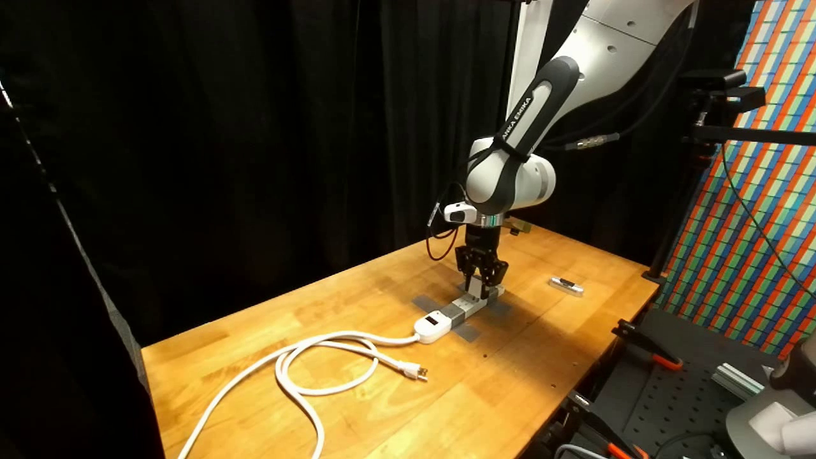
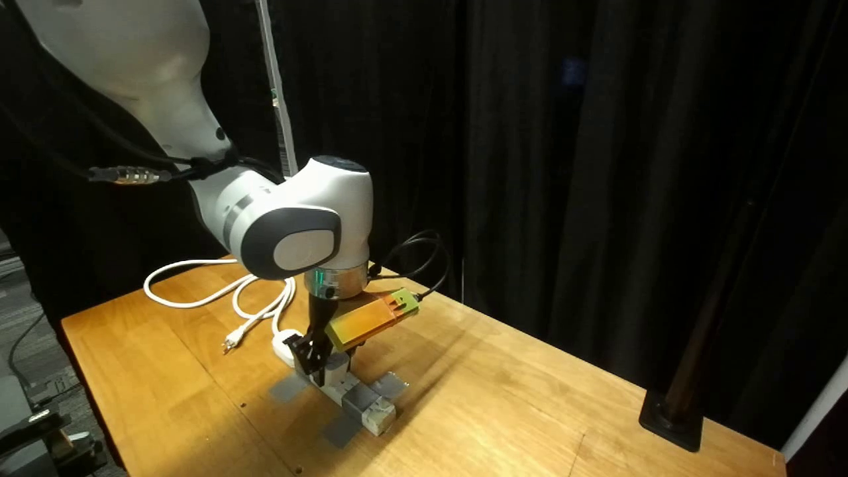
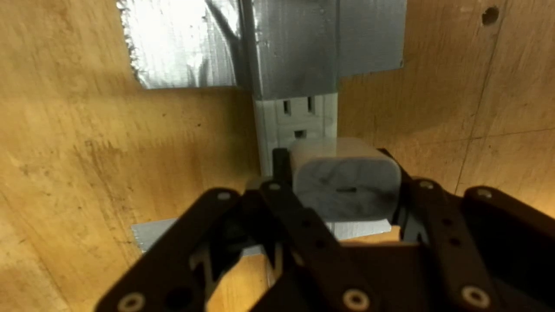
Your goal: Plug the charger head into the adapter
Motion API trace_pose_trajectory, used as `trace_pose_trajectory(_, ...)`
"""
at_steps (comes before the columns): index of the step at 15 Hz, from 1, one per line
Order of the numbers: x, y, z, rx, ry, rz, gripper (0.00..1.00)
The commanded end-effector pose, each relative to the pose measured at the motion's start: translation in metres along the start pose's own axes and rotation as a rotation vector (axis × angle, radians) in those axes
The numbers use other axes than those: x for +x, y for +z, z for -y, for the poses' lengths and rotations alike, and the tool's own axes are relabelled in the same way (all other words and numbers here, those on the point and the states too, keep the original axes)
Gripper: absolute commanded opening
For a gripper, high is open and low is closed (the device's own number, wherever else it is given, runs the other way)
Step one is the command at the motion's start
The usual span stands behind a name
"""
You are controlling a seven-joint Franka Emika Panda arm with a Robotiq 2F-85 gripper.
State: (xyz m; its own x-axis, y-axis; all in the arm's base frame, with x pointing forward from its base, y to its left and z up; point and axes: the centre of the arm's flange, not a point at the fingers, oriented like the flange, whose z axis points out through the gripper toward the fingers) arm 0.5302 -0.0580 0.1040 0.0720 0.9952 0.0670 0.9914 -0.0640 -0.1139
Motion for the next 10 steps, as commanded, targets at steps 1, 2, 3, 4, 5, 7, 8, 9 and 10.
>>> trace_pose_trajectory(1, 0.008, -0.016, 0.012, -0.039, -0.028, -0.012, 0.23)
trace_pose_trajectory(2, 0.010, -0.018, 0.013, -0.048, -0.030, -0.009, 0.23)
trace_pose_trajectory(3, 0.012, -0.020, 0.014, -0.053, -0.034, -0.007, 0.23)
trace_pose_trajectory(4, 0.015, -0.022, 0.015, -0.058, -0.037, -0.005, 0.23)
trace_pose_trajectory(5, 0.017, -0.024, 0.015, -0.063, -0.040, -0.004, 0.23)
trace_pose_trajectory(7, 0.019, -0.025, 0.014, -0.070, -0.044, -0.003, 0.23)
trace_pose_trajectory(8, 0.020, -0.024, 0.013, -0.078, -0.045, 0.001, 0.23)
trace_pose_trajectory(9, 0.020, -0.024, 0.012, -0.087, -0.042, 0.004, 0.23)
trace_pose_trajectory(10, 0.019, -0.022, 0.008, -0.107, -0.035, 0.018, 0.23)
